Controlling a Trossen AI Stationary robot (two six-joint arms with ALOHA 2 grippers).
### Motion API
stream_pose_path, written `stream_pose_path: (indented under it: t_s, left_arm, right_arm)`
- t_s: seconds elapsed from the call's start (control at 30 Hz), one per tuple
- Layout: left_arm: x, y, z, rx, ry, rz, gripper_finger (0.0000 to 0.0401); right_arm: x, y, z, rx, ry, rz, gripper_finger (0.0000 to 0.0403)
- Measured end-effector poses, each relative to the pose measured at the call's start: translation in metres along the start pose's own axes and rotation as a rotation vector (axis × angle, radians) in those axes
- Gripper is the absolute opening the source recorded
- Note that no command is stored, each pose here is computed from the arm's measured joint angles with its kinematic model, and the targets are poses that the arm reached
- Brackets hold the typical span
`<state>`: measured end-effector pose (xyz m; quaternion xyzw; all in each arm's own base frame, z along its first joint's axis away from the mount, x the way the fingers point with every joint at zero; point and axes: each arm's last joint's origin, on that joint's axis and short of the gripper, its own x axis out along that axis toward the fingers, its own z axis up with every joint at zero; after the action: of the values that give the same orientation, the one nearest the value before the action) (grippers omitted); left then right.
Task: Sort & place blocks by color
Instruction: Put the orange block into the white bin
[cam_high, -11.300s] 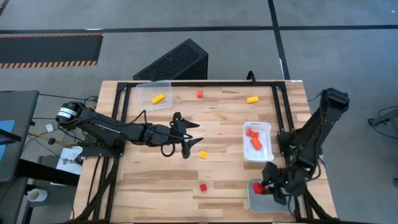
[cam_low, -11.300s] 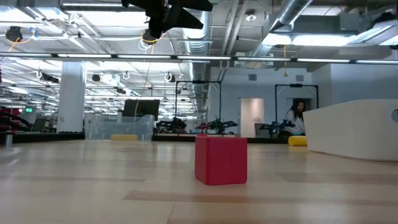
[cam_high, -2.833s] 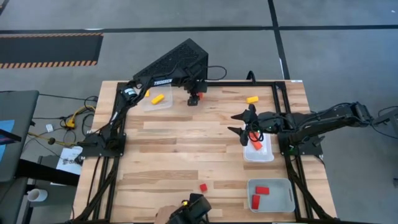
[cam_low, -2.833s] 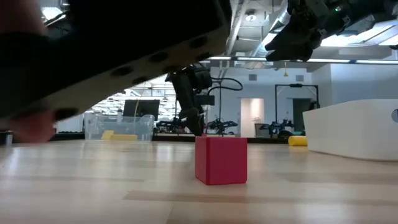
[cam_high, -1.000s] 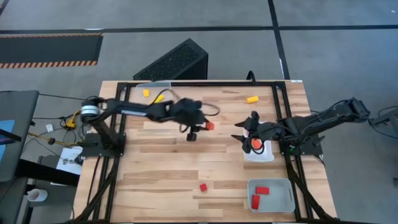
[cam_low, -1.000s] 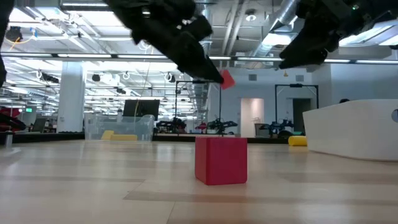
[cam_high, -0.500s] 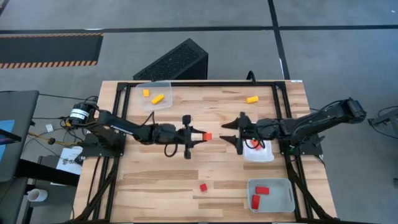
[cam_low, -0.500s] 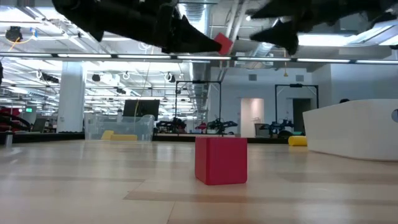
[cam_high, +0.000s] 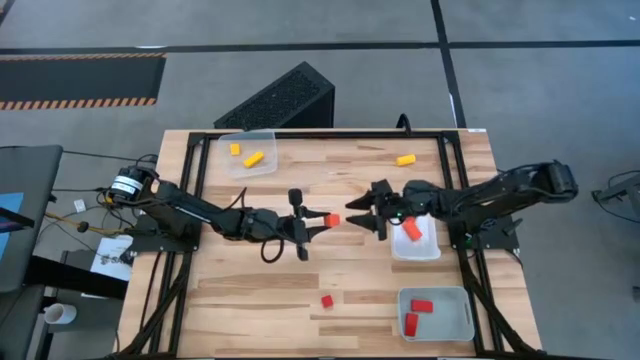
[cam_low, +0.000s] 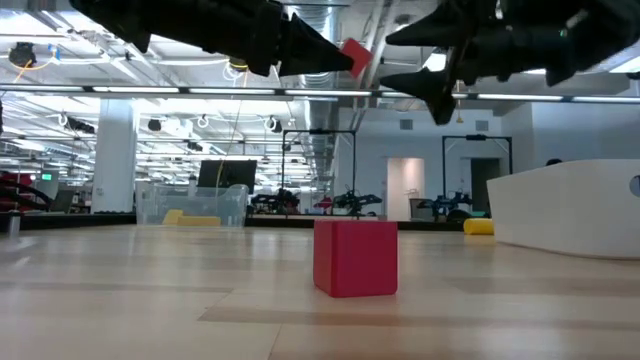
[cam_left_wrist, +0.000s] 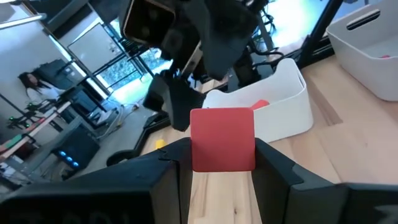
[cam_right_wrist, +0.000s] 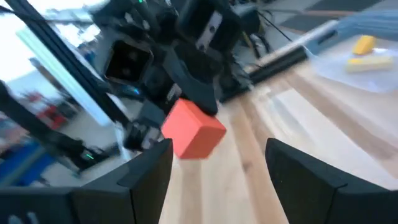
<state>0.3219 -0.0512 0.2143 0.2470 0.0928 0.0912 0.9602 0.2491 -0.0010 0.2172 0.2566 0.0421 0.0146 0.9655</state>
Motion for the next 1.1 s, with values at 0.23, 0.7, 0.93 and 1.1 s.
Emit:
stream_pose_path:
  t_s: [0.23,0.7,0.93,1.1]
  left_arm:
    - [0.000,0.001,0.005,-0.016,-0.056,-0.013,0.0094]
    - [0.000,0.002,0.010,-0.039,-0.126,-0.040,0.0094]
    - [0.001,0.002,0.010,-0.045,-0.138,-0.036,0.0094]
    - [0.001,0.002,0.009,-0.047,-0.133,-0.043,0.0094]
  right_arm:
    - [0.006,-0.016,-0.011,0.096,-0.057,0.190,0.0282]
    - [0.028,-0.035,-0.024,0.211,-0.112,0.425,0.0282]
    - [0.057,-0.034,-0.022,0.231,-0.060,0.517,0.0282]
    - [0.068,-0.032,-0.023,0.237,-0.046,0.542,0.0282]
